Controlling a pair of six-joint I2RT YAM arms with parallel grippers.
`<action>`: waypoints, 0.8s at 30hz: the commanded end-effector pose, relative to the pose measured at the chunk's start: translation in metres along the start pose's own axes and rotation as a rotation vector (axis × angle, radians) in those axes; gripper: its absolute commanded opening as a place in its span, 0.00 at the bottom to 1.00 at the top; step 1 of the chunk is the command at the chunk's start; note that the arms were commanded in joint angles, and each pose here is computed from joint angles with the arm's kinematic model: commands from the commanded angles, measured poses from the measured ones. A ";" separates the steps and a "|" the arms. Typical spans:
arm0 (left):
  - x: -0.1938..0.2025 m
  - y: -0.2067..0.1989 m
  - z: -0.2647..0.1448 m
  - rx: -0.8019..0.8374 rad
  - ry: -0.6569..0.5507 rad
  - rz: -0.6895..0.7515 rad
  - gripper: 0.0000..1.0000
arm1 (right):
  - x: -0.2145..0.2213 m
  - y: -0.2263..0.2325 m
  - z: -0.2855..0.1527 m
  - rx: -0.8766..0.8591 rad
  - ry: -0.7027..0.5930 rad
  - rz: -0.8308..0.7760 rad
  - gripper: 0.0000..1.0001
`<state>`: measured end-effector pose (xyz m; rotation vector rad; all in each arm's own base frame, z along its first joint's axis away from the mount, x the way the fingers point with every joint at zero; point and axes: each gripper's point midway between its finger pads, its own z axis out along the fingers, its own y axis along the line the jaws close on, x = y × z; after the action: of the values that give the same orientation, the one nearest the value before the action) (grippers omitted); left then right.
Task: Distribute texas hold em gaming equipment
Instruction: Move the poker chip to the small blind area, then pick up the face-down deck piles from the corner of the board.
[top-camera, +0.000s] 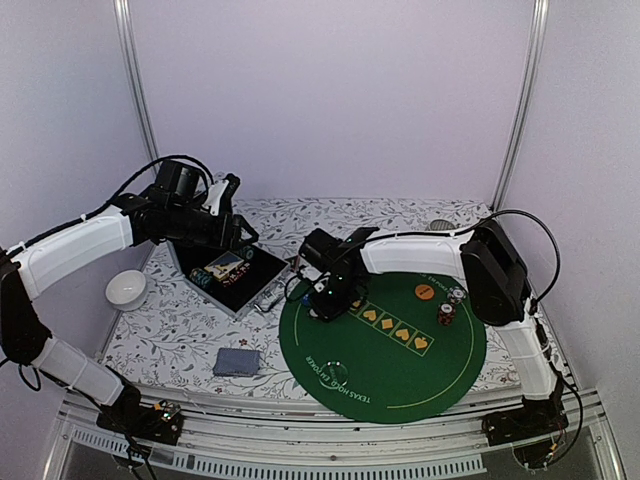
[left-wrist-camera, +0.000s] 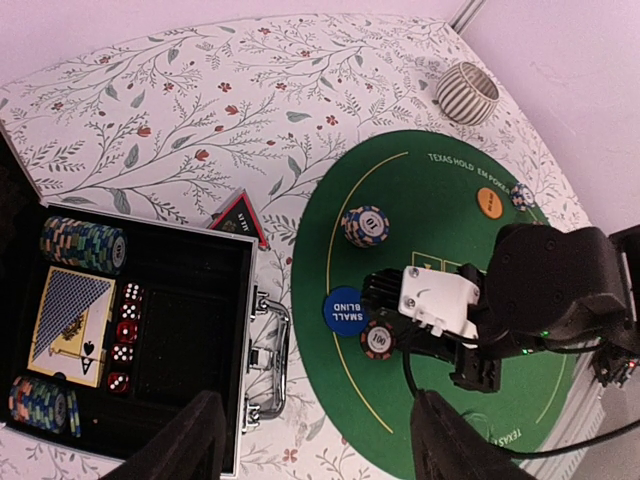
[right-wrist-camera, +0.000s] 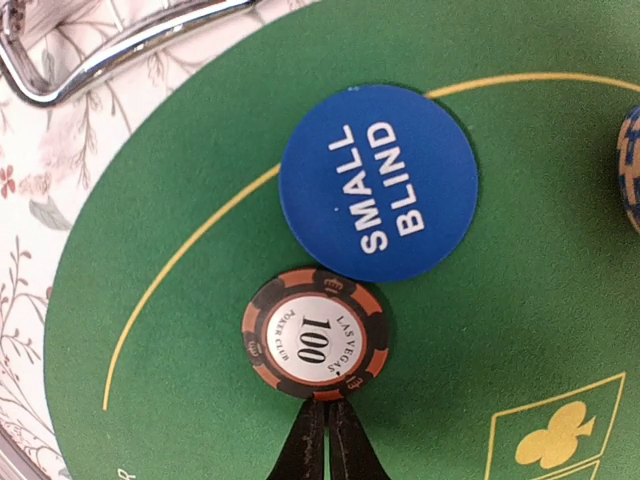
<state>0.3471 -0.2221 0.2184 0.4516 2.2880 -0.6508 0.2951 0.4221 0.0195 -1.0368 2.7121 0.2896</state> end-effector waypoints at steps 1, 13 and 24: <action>-0.002 0.004 -0.005 -0.008 -0.020 0.008 0.66 | -0.021 -0.005 0.003 0.003 -0.056 0.001 0.07; 0.001 0.010 -0.001 -0.032 -0.007 0.007 0.66 | -0.047 0.009 -0.113 -0.014 -0.345 -0.062 0.33; -0.001 -0.002 -0.003 0.025 -0.012 0.043 0.66 | -0.022 0.019 -0.291 -0.178 -0.977 -0.158 0.99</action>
<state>0.3505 -0.2174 0.2175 0.4444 2.2866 -0.6161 0.2670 0.3803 0.2732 -0.8575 1.9429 0.6899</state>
